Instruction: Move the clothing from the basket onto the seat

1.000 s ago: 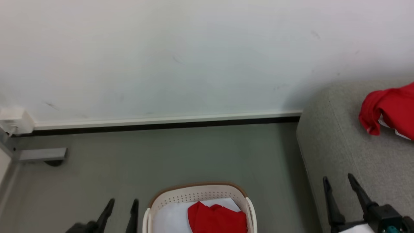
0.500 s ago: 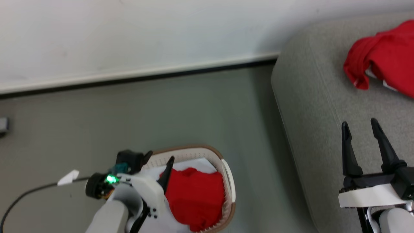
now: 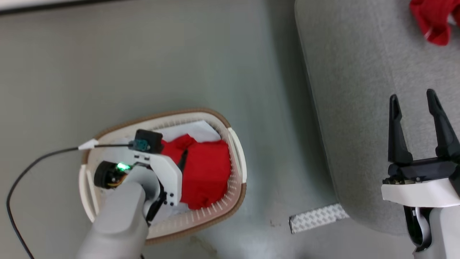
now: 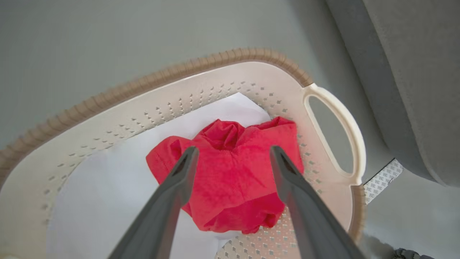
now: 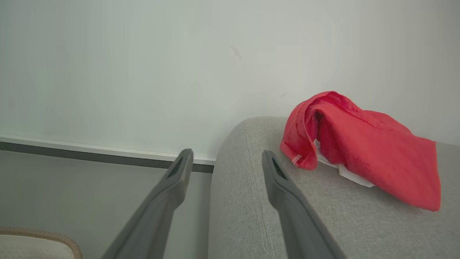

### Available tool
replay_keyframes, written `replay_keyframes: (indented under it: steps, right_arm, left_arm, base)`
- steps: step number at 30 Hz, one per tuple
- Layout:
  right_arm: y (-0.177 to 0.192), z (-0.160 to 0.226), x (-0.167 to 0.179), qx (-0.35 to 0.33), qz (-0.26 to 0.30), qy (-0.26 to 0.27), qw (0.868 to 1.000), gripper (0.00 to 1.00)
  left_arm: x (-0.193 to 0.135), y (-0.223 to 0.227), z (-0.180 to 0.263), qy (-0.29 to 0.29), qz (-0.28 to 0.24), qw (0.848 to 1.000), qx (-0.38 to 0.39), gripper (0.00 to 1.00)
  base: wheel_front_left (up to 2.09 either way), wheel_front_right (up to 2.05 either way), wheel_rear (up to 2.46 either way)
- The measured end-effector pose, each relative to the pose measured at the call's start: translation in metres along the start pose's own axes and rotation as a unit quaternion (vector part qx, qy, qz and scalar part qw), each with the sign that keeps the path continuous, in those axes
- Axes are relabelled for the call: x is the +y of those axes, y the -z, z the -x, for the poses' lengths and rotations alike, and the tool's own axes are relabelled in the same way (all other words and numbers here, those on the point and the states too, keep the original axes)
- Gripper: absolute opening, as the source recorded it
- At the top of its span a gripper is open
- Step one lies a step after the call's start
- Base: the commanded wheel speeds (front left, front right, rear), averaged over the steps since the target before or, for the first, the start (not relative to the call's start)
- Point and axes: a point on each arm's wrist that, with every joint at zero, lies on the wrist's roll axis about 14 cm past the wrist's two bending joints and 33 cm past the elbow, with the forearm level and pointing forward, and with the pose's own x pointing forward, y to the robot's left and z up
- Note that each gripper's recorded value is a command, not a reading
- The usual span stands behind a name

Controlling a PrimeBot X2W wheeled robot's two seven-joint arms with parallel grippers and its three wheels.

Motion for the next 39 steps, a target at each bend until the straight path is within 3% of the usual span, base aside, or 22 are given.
replay_keyframes:
  steps: [8, 17, 26, 39]
  right_arm:
    - [0.037, -0.009, 0.002, 0.040, 0.012, -0.003, 0.999, 1.00]
    - [0.060, -0.013, 0.004, 0.063, 0.017, -0.006, 0.998, 1.00]
    - [0.077, -0.014, 0.008, 0.081, 0.012, -0.009, 0.997, 1.00]
    - [0.089, -0.013, 0.009, 0.096, 0.012, -0.010, 0.995, 1.00]
  left_arm:
    - [0.014, 0.045, -0.033, -0.003, 0.033, 0.997, 0.064, 1.00]
    - [0.032, 0.060, -0.053, -0.009, 0.035, 0.997, 0.073, 1.00]
    - [0.034, 0.043, -0.071, 0.002, 0.023, 0.999, 0.047, 1.00]
    - [0.013, 0.067, -0.077, 0.031, 0.022, 0.995, 0.087, 1.00]
  base:
    - [0.00, 0.00, 0.00]
    - [0.00, 0.00, 0.00]
    - [0.00, 0.00, 0.00]
    - [0.00, 0.00, 0.00]
